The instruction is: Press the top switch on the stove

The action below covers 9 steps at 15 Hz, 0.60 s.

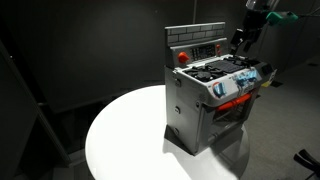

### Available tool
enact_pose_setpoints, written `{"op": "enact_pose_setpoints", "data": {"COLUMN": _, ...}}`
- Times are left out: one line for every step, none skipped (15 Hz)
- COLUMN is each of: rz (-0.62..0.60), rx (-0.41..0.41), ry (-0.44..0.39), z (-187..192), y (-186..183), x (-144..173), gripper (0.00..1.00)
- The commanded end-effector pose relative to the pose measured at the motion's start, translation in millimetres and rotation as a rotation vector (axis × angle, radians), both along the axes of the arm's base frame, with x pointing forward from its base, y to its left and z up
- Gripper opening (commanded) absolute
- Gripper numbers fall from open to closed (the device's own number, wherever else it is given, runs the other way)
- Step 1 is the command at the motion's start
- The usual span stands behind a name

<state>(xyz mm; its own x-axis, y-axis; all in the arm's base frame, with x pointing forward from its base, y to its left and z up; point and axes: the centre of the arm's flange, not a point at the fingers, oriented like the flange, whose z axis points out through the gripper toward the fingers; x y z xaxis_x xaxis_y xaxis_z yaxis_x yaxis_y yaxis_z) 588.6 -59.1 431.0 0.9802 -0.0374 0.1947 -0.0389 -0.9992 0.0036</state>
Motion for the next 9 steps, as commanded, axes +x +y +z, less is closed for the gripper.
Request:
{"op": "enact_pose_setpoints", "data": {"rz": 0.032, "rx": 0.029, "ry": 0.051, "z": 18, "y": -9, "x": -47, "gripper": 1.0}}
{"op": "enact_pose_setpoints", "data": {"rz": 0.033, "rx": 0.027, "ry": 0.065, "z": 20, "y": -11, "x": -54, "gripper": 1.0}}
{"op": "enact_pose_setpoints", "data": {"rz": 0.034, "rx": 0.027, "ry": 0.08, "z": 22, "y": -12, "x": -61, "gripper": 1.0}}
{"op": "enact_pose_setpoints", "data": {"rz": 0.036, "rx": 0.03, "ry": 0.093, "z": 22, "y": -13, "x": -67, "gripper": 1.0}}
{"op": "enact_pose_setpoints", "data": {"rz": 0.04, "rx": 0.031, "ry": 0.105, "z": 22, "y": -14, "x": -73, "gripper": 1.0}}
{"op": "enact_pose_setpoints", "data": {"rz": 0.048, "rx": 0.034, "ry": 0.115, "z": 21, "y": -15, "x": -77, "gripper": 1.0}}
{"op": "enact_pose_setpoints", "data": {"rz": 0.023, "rx": 0.026, "ry": 0.102, "z": 17, "y": -10, "x": -58, "gripper": 1.0}}
{"op": "enact_pose_setpoints", "data": {"rz": 0.023, "rx": 0.027, "ry": 0.104, "z": 17, "y": -10, "x": -61, "gripper": 1.0}}
{"op": "enact_pose_setpoints", "data": {"rz": 0.024, "rx": 0.027, "ry": 0.105, "z": 17, "y": -10, "x": -61, "gripper": 1.0}}
